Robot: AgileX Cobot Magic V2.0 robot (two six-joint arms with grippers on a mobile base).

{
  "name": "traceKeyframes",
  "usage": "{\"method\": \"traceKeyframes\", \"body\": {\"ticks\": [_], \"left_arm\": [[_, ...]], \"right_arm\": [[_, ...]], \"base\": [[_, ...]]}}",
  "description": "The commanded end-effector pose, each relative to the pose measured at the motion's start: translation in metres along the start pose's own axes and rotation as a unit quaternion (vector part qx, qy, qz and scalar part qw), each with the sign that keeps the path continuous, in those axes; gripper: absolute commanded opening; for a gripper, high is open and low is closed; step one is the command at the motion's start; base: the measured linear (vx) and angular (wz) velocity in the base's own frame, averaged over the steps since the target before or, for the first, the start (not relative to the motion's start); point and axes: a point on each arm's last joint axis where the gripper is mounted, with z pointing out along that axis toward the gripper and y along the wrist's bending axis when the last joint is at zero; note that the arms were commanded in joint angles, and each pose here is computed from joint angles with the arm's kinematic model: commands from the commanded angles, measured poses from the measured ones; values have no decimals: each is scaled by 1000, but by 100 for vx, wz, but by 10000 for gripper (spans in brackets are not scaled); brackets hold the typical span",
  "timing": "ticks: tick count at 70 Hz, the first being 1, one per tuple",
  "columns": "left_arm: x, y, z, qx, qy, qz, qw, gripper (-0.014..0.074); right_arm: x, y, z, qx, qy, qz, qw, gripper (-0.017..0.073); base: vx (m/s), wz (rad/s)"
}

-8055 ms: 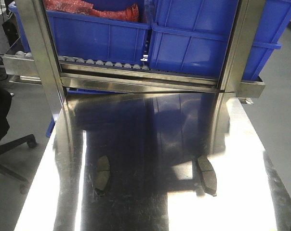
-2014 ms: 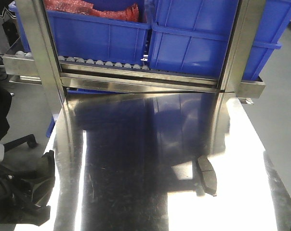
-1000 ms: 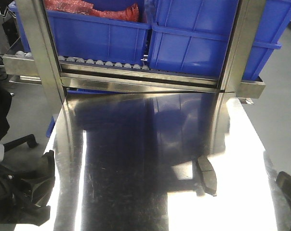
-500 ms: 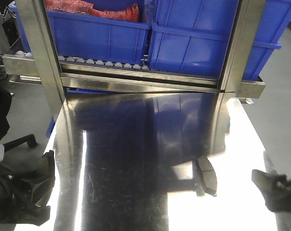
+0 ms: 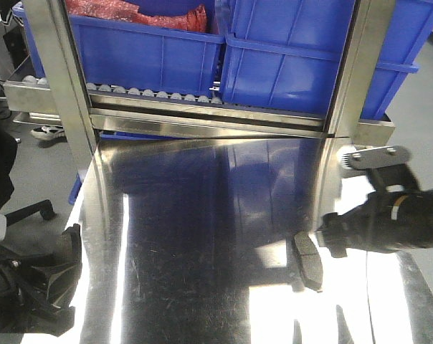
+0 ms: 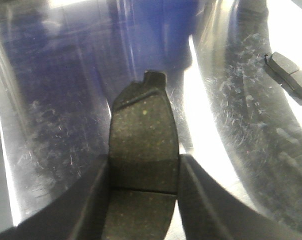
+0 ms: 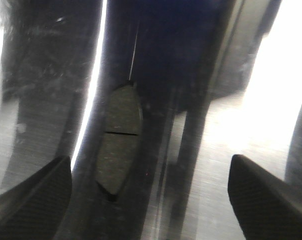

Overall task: Move and align brake pads A on conveyor
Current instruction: 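Move the right gripper down toward the remaining pad, then close the right gripper on the pad and lift it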

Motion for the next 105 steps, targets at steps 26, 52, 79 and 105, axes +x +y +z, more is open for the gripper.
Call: {"method": "traceKeyframes", "body": {"ticks": [26,52,79,105], "left_arm": [[-18,-5,-6,17,-62,0,998,101],[-18,-5,-6,17,-62,0,998,101],[-18,-5,-6,17,-62,0,998,101],[-18,-5,-6,17,-62,-1,998,101]], "right_arm": [[-29,18,55,-8,58,2,998,593],[-22,18,83,-5,82,-3,997,593],[-23,18,87,-5,73,-4,997,476],[-18,18,96,-4,88,-5,996,399]], "base": [[0,0],[0,0],[0,0],[0,0]]}}
